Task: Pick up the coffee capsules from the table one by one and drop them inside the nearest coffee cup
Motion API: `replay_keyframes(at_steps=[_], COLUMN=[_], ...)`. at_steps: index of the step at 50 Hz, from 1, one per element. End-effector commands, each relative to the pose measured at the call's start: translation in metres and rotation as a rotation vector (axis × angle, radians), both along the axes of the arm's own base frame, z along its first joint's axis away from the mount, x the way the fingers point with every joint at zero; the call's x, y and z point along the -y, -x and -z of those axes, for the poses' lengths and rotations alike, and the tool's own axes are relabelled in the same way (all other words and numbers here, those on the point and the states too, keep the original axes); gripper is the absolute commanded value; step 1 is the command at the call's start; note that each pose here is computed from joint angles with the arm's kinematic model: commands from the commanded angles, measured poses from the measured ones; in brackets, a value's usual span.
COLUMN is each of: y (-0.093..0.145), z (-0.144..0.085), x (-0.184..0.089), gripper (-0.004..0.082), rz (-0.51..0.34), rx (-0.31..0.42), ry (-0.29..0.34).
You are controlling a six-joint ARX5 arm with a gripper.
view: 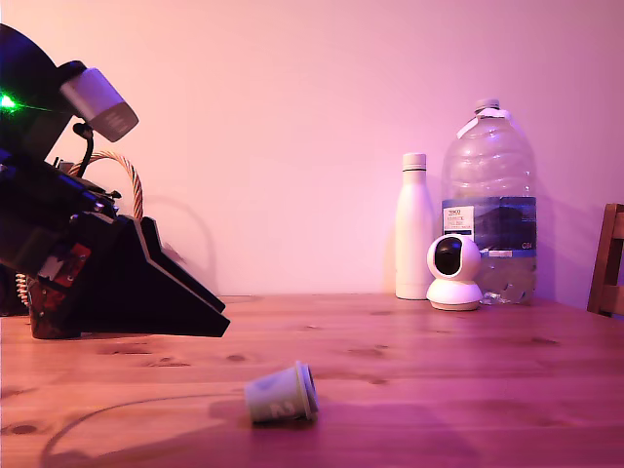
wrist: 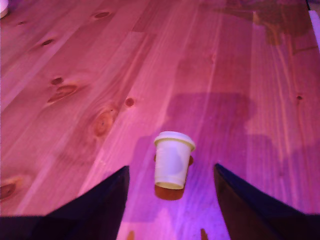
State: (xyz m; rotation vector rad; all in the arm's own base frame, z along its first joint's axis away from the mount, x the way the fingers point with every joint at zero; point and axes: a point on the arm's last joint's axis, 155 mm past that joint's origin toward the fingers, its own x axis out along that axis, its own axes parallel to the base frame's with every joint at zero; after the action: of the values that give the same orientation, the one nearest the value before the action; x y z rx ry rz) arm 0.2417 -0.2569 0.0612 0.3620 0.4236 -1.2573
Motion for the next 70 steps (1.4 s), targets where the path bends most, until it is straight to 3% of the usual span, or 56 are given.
replay_keyframes(at_steps=[1, 26, 70], y=[0.005, 0.012, -0.018], z=[0.006, 0.031, 0.056], x=[-0.002, 0.014, 0.04], gripper=[0.0479, 0.0479, 0.0479], rz=[0.001, 0.053, 0.062], rx=[-0.016, -0.057, -0.065], ry=[-0.004, -0.028, -0.05])
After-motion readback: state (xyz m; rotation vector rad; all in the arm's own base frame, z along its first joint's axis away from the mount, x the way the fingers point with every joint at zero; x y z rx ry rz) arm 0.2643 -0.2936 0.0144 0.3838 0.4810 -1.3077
